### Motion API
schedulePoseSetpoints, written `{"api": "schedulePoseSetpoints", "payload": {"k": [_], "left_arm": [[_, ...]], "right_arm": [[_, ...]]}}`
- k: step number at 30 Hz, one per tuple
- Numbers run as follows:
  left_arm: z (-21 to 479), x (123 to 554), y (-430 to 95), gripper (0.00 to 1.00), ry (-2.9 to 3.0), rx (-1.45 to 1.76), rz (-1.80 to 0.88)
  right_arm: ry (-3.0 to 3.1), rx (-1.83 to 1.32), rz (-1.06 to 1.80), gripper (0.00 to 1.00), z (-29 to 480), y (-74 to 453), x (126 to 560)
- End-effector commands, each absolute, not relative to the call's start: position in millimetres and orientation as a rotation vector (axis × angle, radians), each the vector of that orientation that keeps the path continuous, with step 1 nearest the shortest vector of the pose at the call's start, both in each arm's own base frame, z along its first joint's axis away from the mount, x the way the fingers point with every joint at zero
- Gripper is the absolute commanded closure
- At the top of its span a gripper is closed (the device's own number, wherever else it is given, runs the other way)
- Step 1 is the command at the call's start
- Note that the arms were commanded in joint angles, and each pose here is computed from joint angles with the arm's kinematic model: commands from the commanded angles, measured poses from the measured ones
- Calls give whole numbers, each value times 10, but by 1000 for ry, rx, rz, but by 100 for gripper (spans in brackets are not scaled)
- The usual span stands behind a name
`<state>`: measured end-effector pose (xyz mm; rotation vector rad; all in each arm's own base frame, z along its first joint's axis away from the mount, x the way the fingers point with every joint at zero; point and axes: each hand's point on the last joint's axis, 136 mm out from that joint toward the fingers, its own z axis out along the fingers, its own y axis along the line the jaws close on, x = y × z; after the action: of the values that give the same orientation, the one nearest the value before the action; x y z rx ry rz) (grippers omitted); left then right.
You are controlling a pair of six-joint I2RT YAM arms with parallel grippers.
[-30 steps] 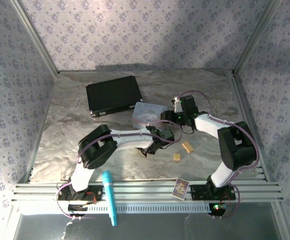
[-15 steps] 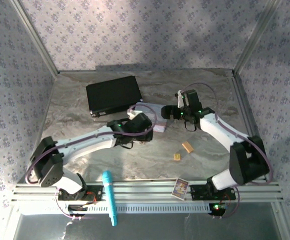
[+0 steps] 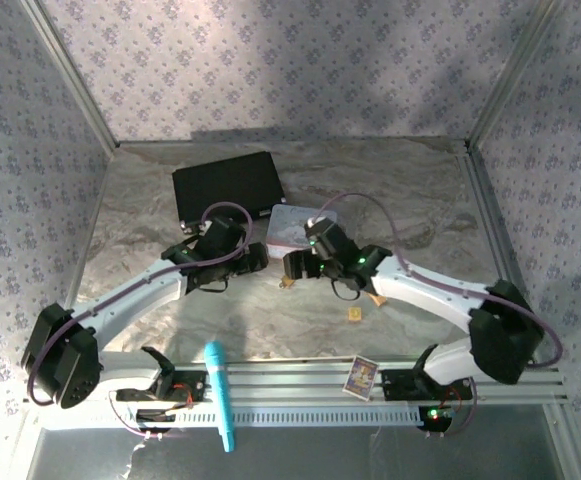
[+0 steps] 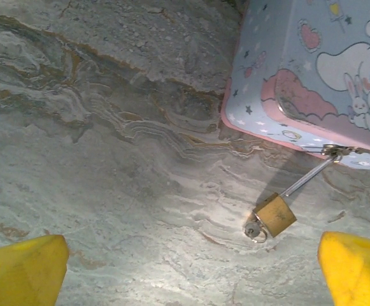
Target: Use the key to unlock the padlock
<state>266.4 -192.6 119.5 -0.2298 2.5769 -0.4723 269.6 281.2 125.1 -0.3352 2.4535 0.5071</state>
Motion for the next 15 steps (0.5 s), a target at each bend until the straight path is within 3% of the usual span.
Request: {"api": "schedulePoseSetpoints", "payload": {"k": [1, 8, 15], "left_arm": [[1231, 2648, -1940, 0, 2561, -243, -525], [1152, 2613, -1893, 0, 2574, -263, -511], [1122, 2601, -1844, 0, 2563, -285, -500]], "right_arm": [[2480, -231, 525, 16, 1054, 2989, 2718], [2571, -284, 459, 34, 632, 3234, 2697], [2601, -242, 376, 38, 391, 3171, 2704]]}}
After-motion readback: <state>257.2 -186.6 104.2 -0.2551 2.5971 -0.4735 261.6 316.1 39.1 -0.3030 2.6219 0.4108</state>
